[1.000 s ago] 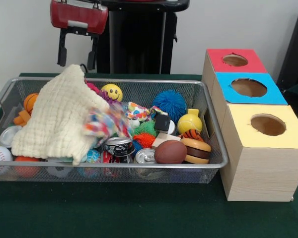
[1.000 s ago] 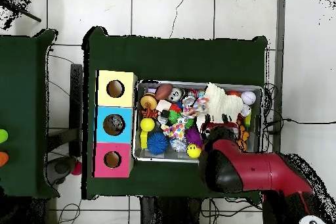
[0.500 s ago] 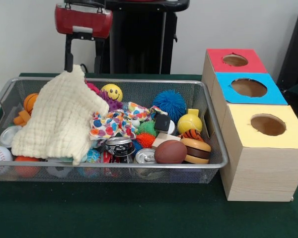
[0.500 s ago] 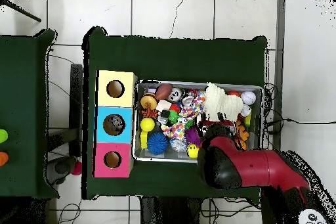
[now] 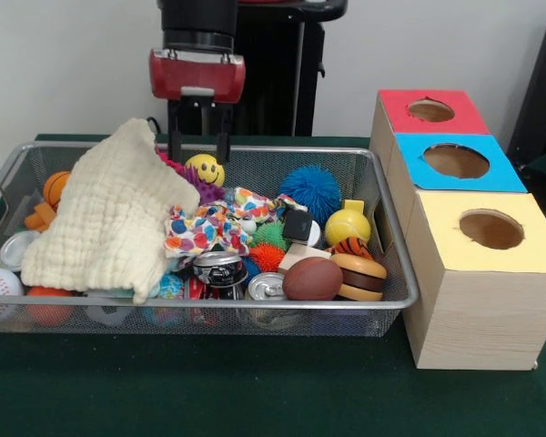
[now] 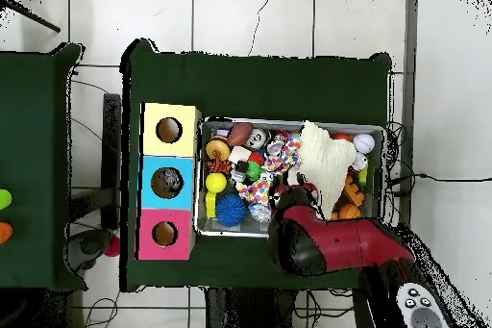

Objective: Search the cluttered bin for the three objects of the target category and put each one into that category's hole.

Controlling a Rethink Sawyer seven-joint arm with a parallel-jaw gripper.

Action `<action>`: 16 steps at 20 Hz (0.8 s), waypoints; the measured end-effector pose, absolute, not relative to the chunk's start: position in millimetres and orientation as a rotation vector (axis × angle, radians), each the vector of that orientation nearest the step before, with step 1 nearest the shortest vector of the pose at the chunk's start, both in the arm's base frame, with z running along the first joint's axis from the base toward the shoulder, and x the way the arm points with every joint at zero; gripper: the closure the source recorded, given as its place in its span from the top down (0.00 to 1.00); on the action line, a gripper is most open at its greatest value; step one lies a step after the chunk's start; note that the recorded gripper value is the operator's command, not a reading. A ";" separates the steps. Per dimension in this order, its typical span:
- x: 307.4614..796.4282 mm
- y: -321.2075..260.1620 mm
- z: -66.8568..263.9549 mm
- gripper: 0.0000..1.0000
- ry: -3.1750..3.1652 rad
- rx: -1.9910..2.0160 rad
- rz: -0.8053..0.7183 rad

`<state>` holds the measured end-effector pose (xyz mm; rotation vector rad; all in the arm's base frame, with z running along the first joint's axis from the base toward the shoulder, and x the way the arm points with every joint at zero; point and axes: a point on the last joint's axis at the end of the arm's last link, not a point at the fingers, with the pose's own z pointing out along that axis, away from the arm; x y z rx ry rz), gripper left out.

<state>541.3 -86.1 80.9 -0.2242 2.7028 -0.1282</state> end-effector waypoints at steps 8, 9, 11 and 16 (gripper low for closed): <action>510.7 -80.7 46.9 1.00 2.746 -0.377 -0.178; 509.5 -80.9 46.3 1.00 2.747 -0.389 -0.185; 503.2 -81.6 44.8 1.00 2.750 -0.444 -0.221; 499.7 -88.8 46.3 1.00 2.757 -0.441 -0.250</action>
